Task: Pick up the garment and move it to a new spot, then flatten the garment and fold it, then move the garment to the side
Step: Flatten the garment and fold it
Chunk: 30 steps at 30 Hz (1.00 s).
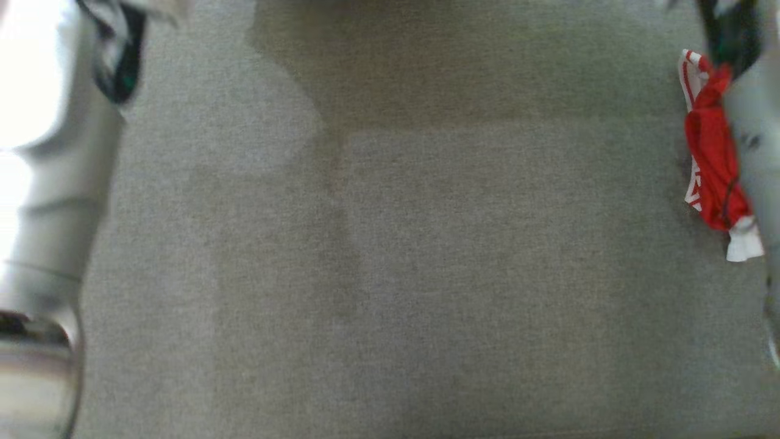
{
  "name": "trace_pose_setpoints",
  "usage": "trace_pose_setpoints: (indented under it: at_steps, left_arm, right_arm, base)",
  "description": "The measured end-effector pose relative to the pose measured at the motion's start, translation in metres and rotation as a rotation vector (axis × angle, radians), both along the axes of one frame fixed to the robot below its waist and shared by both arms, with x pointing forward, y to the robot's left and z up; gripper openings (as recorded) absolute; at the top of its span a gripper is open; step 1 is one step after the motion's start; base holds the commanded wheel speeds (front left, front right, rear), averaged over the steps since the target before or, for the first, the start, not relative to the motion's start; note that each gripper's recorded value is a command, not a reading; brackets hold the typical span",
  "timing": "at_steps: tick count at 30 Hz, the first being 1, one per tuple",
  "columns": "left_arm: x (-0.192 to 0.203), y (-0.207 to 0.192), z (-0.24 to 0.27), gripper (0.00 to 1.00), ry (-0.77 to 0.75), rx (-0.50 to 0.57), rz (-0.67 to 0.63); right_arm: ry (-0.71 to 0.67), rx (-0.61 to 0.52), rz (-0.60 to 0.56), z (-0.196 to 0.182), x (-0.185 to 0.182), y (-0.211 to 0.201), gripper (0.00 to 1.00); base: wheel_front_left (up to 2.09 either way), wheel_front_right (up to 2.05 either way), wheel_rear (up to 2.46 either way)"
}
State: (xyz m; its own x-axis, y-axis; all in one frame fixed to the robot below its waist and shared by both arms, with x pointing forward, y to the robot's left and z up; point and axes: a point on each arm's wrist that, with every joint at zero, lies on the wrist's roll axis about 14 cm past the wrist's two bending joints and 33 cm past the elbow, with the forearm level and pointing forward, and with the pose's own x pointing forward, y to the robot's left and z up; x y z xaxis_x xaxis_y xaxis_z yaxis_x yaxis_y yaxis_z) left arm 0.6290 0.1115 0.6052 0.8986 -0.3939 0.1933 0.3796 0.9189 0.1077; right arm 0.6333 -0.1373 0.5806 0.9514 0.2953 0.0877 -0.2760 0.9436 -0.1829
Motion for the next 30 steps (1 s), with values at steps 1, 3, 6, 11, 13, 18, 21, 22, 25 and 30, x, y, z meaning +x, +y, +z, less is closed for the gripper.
trace_pose_setpoints:
  at_steps: [1, 3, 6, 11, 13, 18, 21, 22, 25, 30]
  left_arm:
    - [-0.004, 0.000, -0.015, 0.00, 0.035, -0.003, 0.001]
    - [-0.014, 0.000, -0.042, 0.00, 0.096, -0.009, 0.002]
    - [-0.037, -0.003, -0.071, 0.00, 0.162, -0.021, -0.011]
    - [-0.084, -0.012, -0.109, 0.00, 0.253, -0.019, -0.053]
    - [-0.105, -0.019, -0.122, 0.00, 0.287, -0.010, -0.080]
    - [-0.152, -0.025, -0.145, 0.00, 0.350, 0.017, -0.123]
    - [-0.170, -0.026, -0.147, 0.00, 0.357, 0.023, -0.134]
    - [-0.176, -0.027, -0.146, 0.00, 0.356, 0.024, -0.136]
    - [-0.191, -0.028, -0.145, 0.00, 0.355, 0.018, -0.141]
    - [-0.221, -0.028, -0.135, 0.00, 0.329, -0.009, -0.132]
  right_arm:
    - [0.048, -0.015, 0.001, -0.019, -0.003, 0.000, 0.00]
    - [0.137, -0.042, 0.010, -0.054, -0.014, 0.000, 0.00]
    - [0.242, -0.078, 0.031, -0.093, -0.037, 0.001, 0.00]
    - [0.349, -0.114, 0.047, -0.119, -0.068, -0.009, 0.00]
    - [0.382, -0.132, 0.055, -0.124, -0.080, -0.014, 0.00]
    - [0.455, -0.168, 0.079, -0.130, -0.112, -0.026, 0.00]
    - [0.490, -0.190, 0.101, -0.130, -0.130, -0.029, 0.00]
    - [0.498, -0.194, 0.107, -0.129, -0.136, -0.031, 0.00]
    - [0.521, -0.210, 0.121, -0.127, -0.155, -0.036, 0.00]
    - [0.558, -0.232, 0.150, -0.119, -0.193, -0.043, 0.00]
  base:
    - [0.00, 0.00, 0.00]
    - [0.00, 0.00, 0.00]
    - [0.00, 0.00, 0.00]
    - [0.00, 0.00, 0.00]
    - [0.00, 0.00, 0.00]
    - [0.00, 0.00, 0.00]
    - [0.00, 0.00, 0.00]
    - [0.00, 0.00, 0.00]
    - [0.00, 0.00, 0.00]
    - [0.00, 0.00, 0.00]
